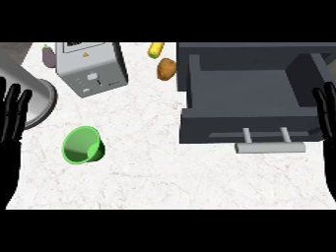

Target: Pick up the cup, place it into the drawer and close the drawer

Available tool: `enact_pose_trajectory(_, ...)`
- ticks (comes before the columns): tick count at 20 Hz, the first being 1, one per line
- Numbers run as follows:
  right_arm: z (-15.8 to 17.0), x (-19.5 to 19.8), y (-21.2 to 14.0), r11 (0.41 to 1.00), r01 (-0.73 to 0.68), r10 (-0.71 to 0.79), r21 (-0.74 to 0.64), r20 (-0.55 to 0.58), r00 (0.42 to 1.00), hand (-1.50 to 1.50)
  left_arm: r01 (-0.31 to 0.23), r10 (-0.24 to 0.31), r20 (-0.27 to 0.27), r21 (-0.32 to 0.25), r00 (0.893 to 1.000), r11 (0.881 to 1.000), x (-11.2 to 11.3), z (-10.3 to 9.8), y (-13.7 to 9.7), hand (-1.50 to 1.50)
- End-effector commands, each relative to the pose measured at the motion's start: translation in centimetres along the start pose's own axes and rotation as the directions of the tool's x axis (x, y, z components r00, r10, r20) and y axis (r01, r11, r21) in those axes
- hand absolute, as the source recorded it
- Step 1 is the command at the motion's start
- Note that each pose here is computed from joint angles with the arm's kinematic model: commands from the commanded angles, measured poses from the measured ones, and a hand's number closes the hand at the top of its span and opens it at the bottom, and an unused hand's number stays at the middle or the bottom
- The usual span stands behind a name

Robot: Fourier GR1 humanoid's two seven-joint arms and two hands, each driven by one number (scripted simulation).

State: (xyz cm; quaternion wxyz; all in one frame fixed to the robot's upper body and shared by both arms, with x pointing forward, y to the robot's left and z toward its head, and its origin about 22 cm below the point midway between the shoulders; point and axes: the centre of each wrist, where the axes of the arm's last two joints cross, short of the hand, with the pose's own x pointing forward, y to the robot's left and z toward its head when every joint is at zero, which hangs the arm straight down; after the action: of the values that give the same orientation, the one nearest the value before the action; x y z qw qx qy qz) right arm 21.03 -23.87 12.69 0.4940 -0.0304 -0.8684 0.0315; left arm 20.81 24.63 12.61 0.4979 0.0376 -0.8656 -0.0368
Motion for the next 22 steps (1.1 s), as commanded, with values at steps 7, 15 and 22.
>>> enact_pose_trajectory(7,0.6,-1.1,1.1,0.984,0.046,-0.027,0.172,-0.116,0.993,-1.5,-0.383,0.321,-0.229,-0.33,0.919,0.863,-4.2,0.0,2.4,-1.5)
enact_pose_trajectory(15,-1.6,-2.7,-0.8,0.982,0.049,-0.022,0.182,-0.146,0.989,-1.5,-0.478,0.376,-0.324,-0.342,0.868,0.809,-7.8,-1.4,8.3,-1.5)
enact_pose_trajectory(22,-3.3,-2.7,-2.9,0.979,0.032,-0.01,0.2,-0.111,0.994,-1.5,-0.419,0.281,-0.398,-0.319,0.873,0.85,-13.3,-0.9,8.7,-1.5)
